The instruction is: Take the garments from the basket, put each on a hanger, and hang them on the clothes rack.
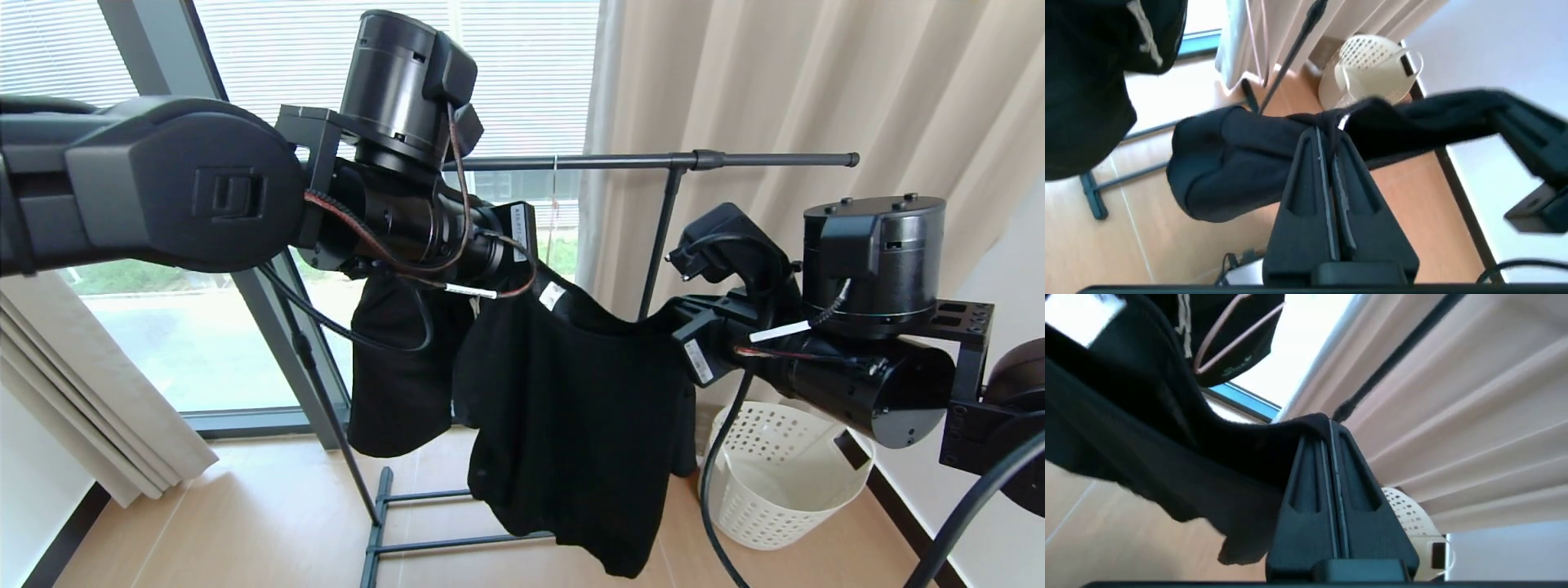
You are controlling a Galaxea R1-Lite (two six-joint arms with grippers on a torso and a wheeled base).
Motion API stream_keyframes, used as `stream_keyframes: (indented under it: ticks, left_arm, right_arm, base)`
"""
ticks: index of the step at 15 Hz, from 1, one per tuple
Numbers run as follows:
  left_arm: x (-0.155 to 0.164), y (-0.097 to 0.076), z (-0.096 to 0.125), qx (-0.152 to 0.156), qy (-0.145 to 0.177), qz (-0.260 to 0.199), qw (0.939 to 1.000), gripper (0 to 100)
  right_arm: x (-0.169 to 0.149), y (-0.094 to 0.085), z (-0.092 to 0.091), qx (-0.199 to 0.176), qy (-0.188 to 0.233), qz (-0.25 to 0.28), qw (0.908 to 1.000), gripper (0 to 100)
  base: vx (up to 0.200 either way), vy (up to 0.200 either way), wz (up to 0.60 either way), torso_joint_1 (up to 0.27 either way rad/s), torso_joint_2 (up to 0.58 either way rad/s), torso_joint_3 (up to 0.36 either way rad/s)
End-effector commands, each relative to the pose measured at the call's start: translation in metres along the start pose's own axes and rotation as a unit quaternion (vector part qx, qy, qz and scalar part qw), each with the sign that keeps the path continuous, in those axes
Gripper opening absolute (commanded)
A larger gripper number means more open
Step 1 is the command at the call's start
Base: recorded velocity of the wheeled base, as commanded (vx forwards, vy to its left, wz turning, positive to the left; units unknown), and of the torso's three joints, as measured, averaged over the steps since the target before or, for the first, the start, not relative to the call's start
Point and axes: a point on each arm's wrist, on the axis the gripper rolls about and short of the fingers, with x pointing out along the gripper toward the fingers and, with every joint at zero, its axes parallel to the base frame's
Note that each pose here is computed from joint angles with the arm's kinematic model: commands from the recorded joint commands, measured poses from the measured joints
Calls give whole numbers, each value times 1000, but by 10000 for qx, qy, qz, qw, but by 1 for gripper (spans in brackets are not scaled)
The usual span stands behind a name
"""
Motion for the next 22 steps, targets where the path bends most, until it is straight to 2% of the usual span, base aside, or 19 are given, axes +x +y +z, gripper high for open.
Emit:
stream_keyframes:
  ticks: [1,2,3,5,6,9,10,13,14,17,22]
  left_arm:
    - [10,-3,1,7,0,-18,10000,0]
    - [13,-5,6,-5,-99,-59,9999,0]
    - [14,-7,10,-14,-179,-83,9998,0]
    - [6,-9,24,-27,-447,-169,9989,0]
    - [3,-9,30,-50,-548,-180,9983,0]
    - [5,-8,24,-28,-428,-154,9990,0]
    - [6,-9,21,-23,-375,-165,9992,0]
    - [0,-7,16,9,-281,-157,9995,0]
    - [-2,-8,14,22,-250,-175,9995,0]
    - [-9,-14,7,117,-161,-249,9995,0]
    - [-13,-21,5,162,-151,-349,9991,0]
  right_arm:
    - [-6,-3,-3,-49,21,4,10000,100]
    - [-13,-8,-15,-540,134,48,9984,100]
    - [-20,-10,-25,-869,121,346,9955,100]
    - [-28,-13,-40,-1343,-37,1002,9858,100]
    - [-33,-14,-42,-1410,-258,1352,9804,100]
    - [-36,-12,-41,-1322,-646,2103,9665,100]
    - [-32,-10,-35,-1180,-713,2101,9679,100]
    - [-23,15,-16,-100,-894,2289,9693,100]
    - [-14,20,-16,1,-888,2153,9725,100]
    - [9,31,-16,99,-1083,1739,9787,100]
    - [21,37,-23,89,-998,1687,9806,100]
  base:
    - [0,0,0,0,0,0]
    - [0,0,0,0,0,0]
    - [0,0,0,0,0,0]
    - [0,0,0,0,0,0]
    - [0,0,0,0,0,0]
    - [0,0,0,0,0,0]
    - [0,0,0,0,0,0]
    - [0,0,0,0,0,0]
    - [0,0,0,0,0,0]
    - [0,0,0,0,0,0]
    - [0,0,0,0,0,0]
